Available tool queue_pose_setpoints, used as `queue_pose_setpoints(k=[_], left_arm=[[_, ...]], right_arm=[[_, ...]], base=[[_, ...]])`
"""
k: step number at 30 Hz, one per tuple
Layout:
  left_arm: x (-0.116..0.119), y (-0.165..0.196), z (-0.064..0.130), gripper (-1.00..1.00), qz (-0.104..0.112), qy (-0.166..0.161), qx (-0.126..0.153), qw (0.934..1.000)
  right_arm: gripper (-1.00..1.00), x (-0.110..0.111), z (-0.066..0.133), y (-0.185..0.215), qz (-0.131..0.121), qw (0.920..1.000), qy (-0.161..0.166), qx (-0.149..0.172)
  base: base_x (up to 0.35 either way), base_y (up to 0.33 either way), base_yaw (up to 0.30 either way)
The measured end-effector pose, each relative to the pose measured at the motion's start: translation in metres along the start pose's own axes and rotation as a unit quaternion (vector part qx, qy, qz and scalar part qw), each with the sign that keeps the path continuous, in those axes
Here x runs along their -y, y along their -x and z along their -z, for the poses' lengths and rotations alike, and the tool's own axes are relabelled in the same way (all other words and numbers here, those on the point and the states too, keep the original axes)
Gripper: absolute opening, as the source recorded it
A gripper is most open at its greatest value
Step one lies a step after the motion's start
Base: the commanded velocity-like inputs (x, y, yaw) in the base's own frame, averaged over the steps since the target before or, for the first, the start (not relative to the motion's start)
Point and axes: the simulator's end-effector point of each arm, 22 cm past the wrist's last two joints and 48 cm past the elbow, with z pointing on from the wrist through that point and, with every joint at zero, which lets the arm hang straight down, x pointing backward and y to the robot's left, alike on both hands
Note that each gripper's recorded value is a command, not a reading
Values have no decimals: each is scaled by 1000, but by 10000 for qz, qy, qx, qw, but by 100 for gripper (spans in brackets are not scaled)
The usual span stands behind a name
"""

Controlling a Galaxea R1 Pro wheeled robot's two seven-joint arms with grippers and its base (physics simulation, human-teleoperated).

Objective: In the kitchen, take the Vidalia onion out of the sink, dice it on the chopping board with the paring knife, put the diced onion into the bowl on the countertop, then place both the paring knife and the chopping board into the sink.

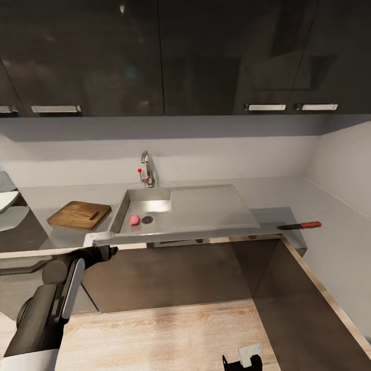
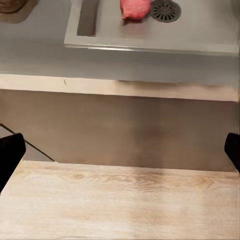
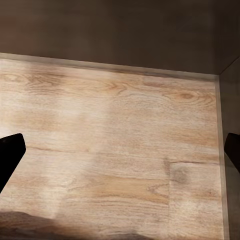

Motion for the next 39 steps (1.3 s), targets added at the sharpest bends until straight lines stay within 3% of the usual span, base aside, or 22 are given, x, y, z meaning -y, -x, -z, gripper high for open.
queue_pose_setpoints(k=[2,6,12,14,19,25,29,39], left_arm=[[4,36,4,100,31,-37,268,9996],[8,76,9,100,61,-70,568,9983],[15,116,5,100,107,-131,705,9974],[28,127,-14,100,158,-235,481,9984],[53,117,-40,100,187,-369,13,9991],[74,82,-73,100,125,-69,-599,9981],[79,74,-83,100,116,32,-587,9982],[67,82,-83,100,109,141,-448,9988]], right_arm=[[100,0,0,0,2,10000,1,0],[100,0,0,0,1,10000,1,-2],[100,0,0,0,1,10000,1,1],[100,0,0,0,2,10000,1,0],[100,0,0,0,0,10000,0,1],[100,0,0,0,-1,10000,-1,1],[100,0,0,0,-1,10000,0,1],[100,0,0,0,-1,10000,0,1]], base=[[0,0,0],[0,0,0],[0,0,0],[0,0,0],[0,0,0],[0,0,0],[0,0,0],[0,0,0]])
